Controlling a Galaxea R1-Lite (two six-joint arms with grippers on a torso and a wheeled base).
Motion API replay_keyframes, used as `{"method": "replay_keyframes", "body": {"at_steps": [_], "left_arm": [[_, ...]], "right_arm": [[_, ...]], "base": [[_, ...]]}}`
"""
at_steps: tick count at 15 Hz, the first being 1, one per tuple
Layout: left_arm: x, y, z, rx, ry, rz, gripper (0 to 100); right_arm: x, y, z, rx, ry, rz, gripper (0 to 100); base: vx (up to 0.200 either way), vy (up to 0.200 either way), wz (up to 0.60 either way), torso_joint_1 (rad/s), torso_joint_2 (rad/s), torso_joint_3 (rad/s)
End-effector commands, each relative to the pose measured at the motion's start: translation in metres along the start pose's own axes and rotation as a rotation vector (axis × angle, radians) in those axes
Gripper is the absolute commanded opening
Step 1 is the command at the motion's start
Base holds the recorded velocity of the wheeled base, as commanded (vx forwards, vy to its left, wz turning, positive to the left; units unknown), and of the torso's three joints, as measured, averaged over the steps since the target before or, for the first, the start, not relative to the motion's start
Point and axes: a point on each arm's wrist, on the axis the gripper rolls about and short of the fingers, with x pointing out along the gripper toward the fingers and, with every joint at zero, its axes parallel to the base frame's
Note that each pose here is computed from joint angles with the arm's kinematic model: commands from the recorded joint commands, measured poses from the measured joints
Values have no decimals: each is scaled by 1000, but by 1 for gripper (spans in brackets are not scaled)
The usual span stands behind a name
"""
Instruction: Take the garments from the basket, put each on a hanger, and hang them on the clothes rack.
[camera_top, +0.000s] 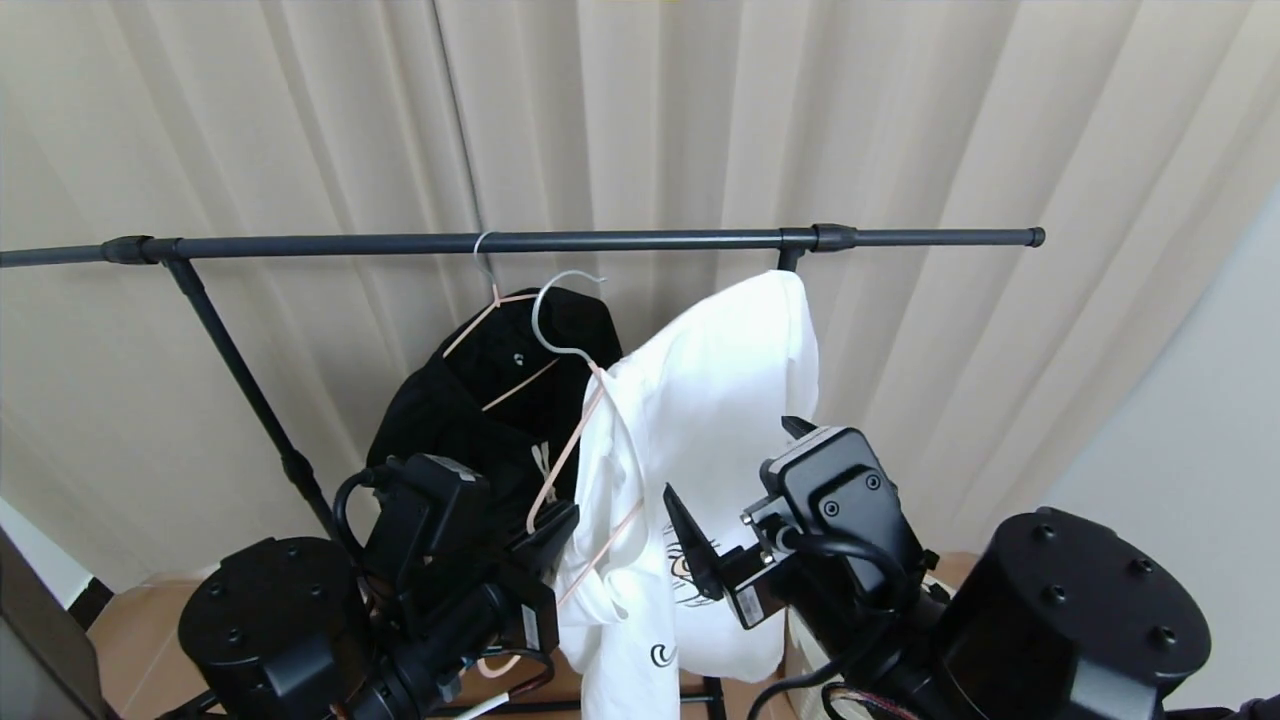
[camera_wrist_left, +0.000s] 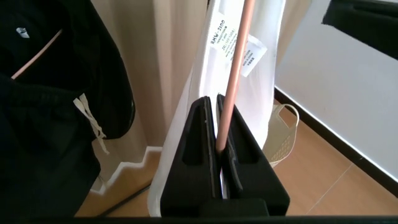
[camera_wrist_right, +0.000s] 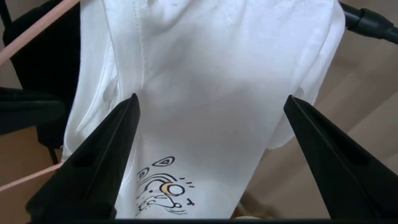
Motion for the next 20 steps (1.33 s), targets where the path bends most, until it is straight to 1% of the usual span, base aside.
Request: {"method": "replay_keyframes", "body": {"at_steps": [1,3,4,5,6,7,8,9,10,11,12,14,15,16,17,18,19,20], "left_arm": [[-2,4,0,0,0,10,0],[-3,8,0,4,4,6,0],[-3,8,0,4,4,6,0],[-4,15,-1,6,12,-25,0],[-3,21,0,10,9,-20,0],[0,33,2,38,-4,-25,0],[1,40,3,83,-13,-57,0],[1,44,4,101,-16,-72,0],[2,47,5,123,-22,-101,0],[2,47,5,124,-16,-106,0],[3,46,4,132,-11,-137,0],[5,46,1,176,-5,-173,0],[8,47,-3,199,7,-185,0],[9,47,-4,213,9,-198,0],[9,45,-6,241,13,-227,0],[9,43,-9,256,28,-239,0],[8,42,-11,263,35,-249,0],[7,36,-13,279,43,-307,0]], "right_arm": [[-8,-7,4,2,-19,30,100],[-9,-27,12,4,-47,16,100],[-9,-27,12,4,-47,16,100],[-16,-54,23,-41,-76,-3,100],[-19,-64,26,-66,-71,12,100],[-20,-80,27,-91,-33,32,100],[-19,-93,29,-110,4,62,100],[-18,-100,30,-117,25,82,100],[-17,-120,34,-125,80,146,100],[-18,-127,36,-124,100,169,100],[-23,-145,42,-111,155,248,100],[-31,-163,50,-88,221,358,100],[-34,-172,55,-102,240,406,100],[-35,-178,57,-115,254,437,100],[-38,-187,65,-168,271,523,100],[-39,-194,72,-213,284,576,100],[-39,-195,75,-237,293,598,100],[-35,-199,84,-326,324,666,100]], "base": [[0,0,0,0,0,0],[0,0,0,0,0,0],[0,0,0,0,0,0],[0,0,0,0,0,0],[0,0,0,0,0,0],[0,0,0,0,0,0],[0,0,0,0,0,0],[0,0,0,0,0,0],[0,0,0,0,0,0],[0,0,0,0,0,0],[0,0,0,0,0,0],[0,0,0,0,0,0],[0,0,0,0,0,0],[0,0,0,0,0,0],[0,0,0,0,0,0],[0,0,0,0,0,0],[0,0,0,0,0,0],[0,0,0,0,0,0]]}}
